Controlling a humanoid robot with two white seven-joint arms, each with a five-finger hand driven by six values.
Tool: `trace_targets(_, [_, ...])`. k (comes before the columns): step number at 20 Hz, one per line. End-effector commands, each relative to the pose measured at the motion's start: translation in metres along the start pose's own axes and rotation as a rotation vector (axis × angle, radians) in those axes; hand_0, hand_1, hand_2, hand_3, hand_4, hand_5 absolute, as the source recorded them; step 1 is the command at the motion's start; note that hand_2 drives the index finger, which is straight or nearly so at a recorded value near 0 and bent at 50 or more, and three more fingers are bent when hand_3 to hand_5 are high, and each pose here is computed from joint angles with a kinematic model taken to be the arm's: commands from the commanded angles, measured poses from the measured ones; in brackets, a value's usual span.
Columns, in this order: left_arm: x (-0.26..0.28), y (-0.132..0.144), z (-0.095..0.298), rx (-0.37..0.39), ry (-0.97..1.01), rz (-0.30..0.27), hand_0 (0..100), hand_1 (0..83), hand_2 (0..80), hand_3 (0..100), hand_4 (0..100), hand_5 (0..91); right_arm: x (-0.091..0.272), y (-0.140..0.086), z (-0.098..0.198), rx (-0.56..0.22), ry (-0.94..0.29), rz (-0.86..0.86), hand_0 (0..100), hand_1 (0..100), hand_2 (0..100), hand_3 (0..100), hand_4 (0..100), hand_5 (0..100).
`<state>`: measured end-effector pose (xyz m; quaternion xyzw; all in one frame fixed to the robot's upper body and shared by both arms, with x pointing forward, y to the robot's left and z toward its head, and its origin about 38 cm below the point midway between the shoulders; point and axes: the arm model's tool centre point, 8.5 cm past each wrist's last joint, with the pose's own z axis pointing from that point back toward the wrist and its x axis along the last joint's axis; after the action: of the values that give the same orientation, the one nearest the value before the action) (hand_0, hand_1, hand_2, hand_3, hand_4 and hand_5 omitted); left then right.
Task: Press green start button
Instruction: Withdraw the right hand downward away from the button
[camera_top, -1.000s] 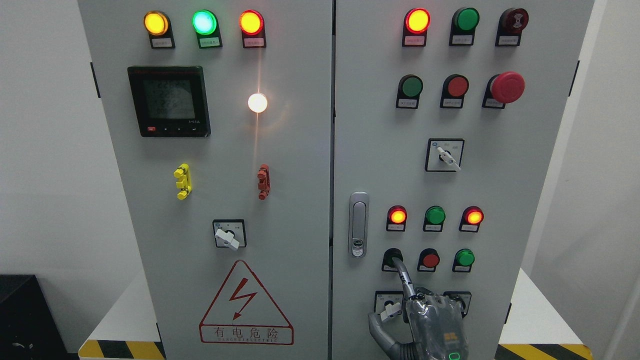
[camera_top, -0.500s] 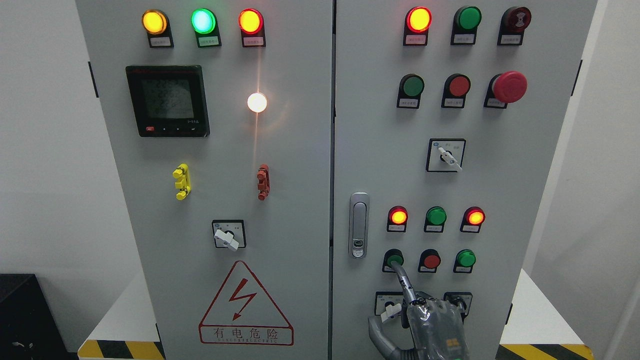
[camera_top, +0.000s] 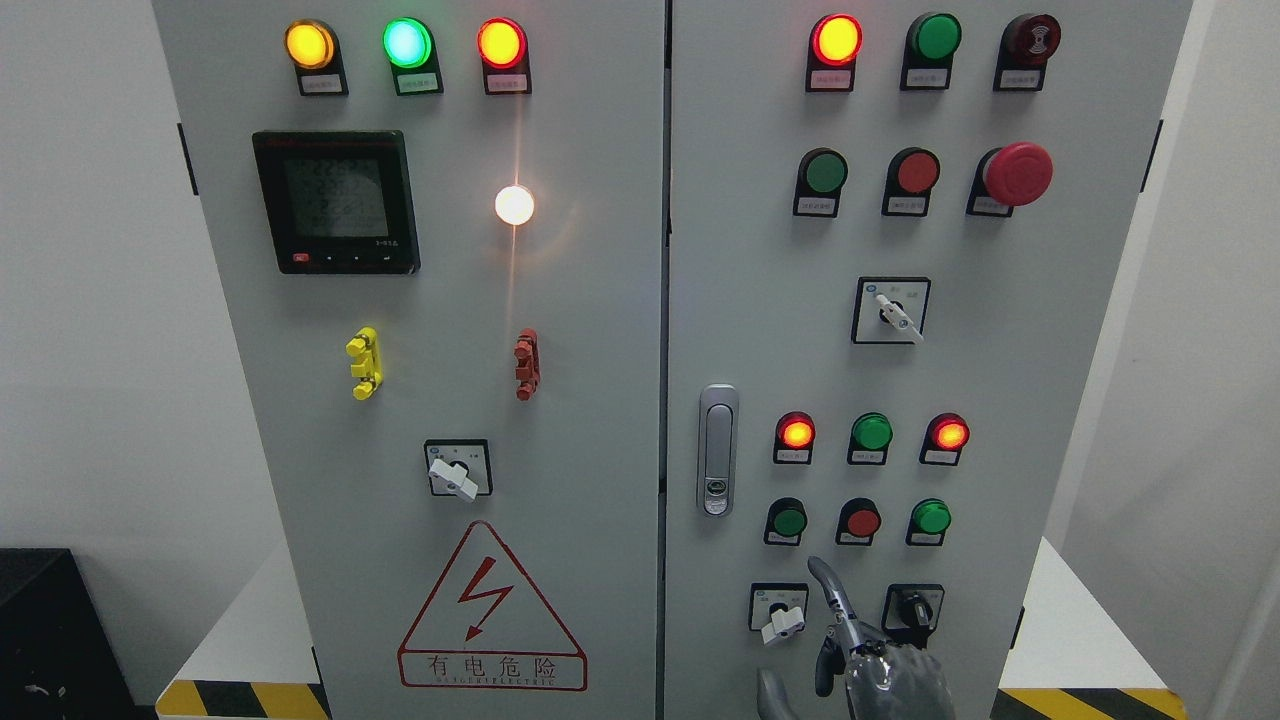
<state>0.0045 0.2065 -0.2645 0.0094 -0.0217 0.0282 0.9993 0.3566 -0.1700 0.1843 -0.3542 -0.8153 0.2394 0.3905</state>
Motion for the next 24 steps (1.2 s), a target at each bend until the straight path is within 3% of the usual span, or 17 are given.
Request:
trace_targets(1, [0.024, -0.002, -0.001, -0.005, -0.050, 0.000, 12, 55.6, 0.0, 0, 0, 0.0, 0.023, -0.028, 0.018, -0.066, -0.006, -0.185, 44, 33, 0, 71, 74, 79])
trace_targets(6, [0.024, -0.002, -0.001, -0.005, -0.050, 0.000, 12, 55.6, 0.0, 0, 0, 0.0, 0.027, -0.038, 0.023, -0.089, 0.014, -0.302, 31, 29, 0, 54, 61, 64])
trace_targets(10, [0.024, -0.002, -0.001, -0.005, -0.050, 0.000, 12, 55.6, 0.0, 0, 0, 0.0, 0.033, -0.038, 0.025, -0.061, 0.078, -0.508, 11, 28, 0, 33, 37, 41])
trace_targets(13, [0.024, -0.002, -0.001, -0.005, -0.050, 0.000, 12, 55.6, 0.0, 0, 0, 0.0, 0.035, -0.036, 0.026, -0.034, 0.123, -0.645, 0, 25, 0, 24, 25, 28])
trace_targets(19, [0.024, -0.002, -0.001, -0.005, -0.050, 0.000, 12, 55.6, 0.0, 0, 0, 0.0, 0.036, -0.033, 0.025, -0.009, 0.125, -0.759, 0, 16, 0, 8, 4, 0])
trace_targets(24, [0.024, -0.002, -0.001, -0.005, -0.050, 0.000, 12, 55.6, 0.0, 0, 0, 0.0, 0.036, -0.033, 0.023, -0.008, 0.119, -0.771, 0, 13, 0, 0, 0, 0])
